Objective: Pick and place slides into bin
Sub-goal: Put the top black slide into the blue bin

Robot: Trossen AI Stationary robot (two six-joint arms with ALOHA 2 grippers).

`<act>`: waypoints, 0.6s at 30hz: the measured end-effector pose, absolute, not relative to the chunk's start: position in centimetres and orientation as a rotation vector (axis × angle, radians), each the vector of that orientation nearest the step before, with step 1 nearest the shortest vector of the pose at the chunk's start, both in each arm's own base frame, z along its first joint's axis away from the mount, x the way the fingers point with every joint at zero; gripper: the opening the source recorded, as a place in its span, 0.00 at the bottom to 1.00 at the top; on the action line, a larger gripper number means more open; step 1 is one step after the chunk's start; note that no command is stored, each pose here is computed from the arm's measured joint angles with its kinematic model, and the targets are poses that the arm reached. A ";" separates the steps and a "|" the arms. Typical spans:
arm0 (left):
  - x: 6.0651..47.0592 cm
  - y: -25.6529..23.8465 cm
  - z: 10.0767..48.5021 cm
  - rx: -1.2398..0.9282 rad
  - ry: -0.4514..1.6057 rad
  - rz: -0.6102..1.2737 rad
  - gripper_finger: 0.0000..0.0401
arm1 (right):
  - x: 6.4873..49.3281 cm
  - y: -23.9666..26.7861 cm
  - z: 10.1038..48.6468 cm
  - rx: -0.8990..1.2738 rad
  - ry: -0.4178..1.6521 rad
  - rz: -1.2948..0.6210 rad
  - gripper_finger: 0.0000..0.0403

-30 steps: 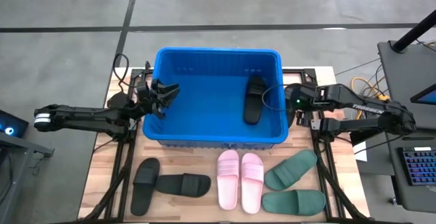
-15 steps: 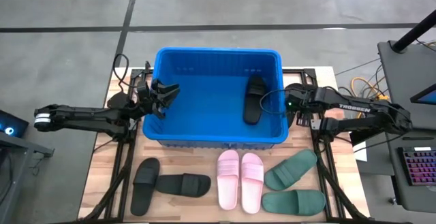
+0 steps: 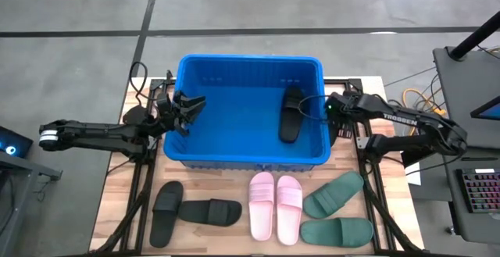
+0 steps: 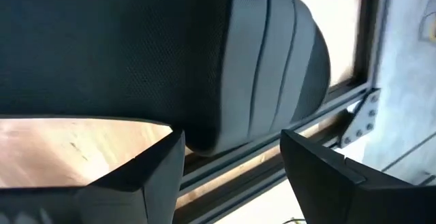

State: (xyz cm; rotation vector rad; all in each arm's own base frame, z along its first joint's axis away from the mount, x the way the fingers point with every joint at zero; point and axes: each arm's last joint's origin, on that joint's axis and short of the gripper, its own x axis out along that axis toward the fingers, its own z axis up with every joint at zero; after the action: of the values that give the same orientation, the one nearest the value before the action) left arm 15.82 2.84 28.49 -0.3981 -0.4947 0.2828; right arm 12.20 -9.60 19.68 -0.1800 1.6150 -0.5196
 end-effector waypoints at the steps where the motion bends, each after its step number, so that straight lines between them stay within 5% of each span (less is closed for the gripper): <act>1: 15.8 2.8 28.5 -0.398 -0.495 0.283 0.31 | 12.2 -9.9 19.6 -0.171 1.622 -0.514 0.57; 18: 15.8 2.9 28.5 -0.398 -0.495 0.283 0.31 | 13.6 -12.6 17.8 -0.141 1.583 -0.508 0.57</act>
State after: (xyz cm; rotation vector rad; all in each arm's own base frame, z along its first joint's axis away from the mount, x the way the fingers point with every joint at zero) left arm 15.84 2.85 28.51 -0.3984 -0.4946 0.2829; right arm 13.59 -12.56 17.83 -0.1412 1.5830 -0.5082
